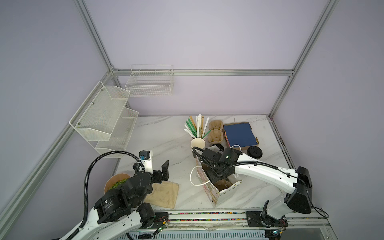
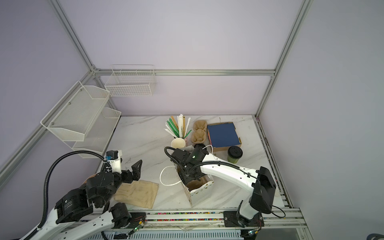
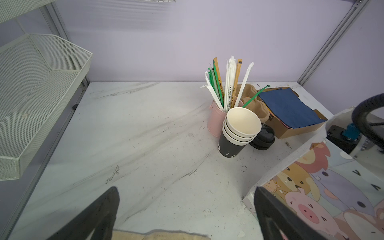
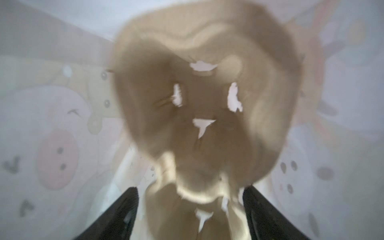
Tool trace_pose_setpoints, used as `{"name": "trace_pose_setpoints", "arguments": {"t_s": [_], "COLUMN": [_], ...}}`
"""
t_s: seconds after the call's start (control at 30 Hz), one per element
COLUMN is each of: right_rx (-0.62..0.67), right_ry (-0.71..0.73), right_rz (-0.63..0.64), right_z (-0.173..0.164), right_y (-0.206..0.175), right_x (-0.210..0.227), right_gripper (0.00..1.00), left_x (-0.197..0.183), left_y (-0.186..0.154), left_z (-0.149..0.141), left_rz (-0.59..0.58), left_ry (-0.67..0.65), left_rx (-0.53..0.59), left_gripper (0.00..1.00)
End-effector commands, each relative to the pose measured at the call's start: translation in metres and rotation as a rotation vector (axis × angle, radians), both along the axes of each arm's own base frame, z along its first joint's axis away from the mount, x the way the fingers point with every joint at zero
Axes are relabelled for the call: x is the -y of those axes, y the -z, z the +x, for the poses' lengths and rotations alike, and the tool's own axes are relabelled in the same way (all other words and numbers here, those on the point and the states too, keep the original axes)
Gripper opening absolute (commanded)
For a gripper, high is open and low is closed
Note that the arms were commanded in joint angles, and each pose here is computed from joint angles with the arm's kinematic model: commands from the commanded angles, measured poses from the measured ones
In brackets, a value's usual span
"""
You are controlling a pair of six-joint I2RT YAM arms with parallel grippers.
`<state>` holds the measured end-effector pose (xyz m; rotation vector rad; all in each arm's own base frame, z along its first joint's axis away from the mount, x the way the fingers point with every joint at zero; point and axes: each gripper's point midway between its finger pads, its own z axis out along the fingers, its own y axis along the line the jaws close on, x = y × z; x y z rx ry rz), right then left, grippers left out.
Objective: Pack a coffee takeout order
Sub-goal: Place the cup tray in the takeout bag.
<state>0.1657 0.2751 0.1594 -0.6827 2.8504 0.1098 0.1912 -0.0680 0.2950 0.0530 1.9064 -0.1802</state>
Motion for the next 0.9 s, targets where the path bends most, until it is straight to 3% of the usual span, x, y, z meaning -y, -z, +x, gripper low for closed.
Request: {"name": "trace_pose_setpoints", "arguments": {"t_s": [0.0, 0.37, 0.7, 0.87], "right_rx": [0.02, 0.142, 0.275, 0.372], "right_ry": [-0.002, -0.014, -0.038, 0.025], "right_rz": [-0.013, 0.068, 0.249, 0.235], "right_z": [0.003, 0.024, 0.04, 0.048], "right_y": [-0.003, -0.059, -0.139, -0.177], "right_x": [-0.001, -0.016, -0.041, -0.015], "right_gripper": [0.87, 0.97, 0.91, 0.88], "left_x": [-0.001, 0.004, 0.015, 0.021], "left_y": [-0.01, -0.009, -0.008, -0.006], "left_z": [0.0, 0.002, 0.001, 0.001], "left_rz": [-0.001, 0.008, -0.022, -0.029], "left_ry": [0.004, 0.014, 0.065, 0.091], "left_rx": [0.018, 0.009, -0.001, -0.012], "left_gripper": [1.0, 1.0, 1.0, 1.0]}}
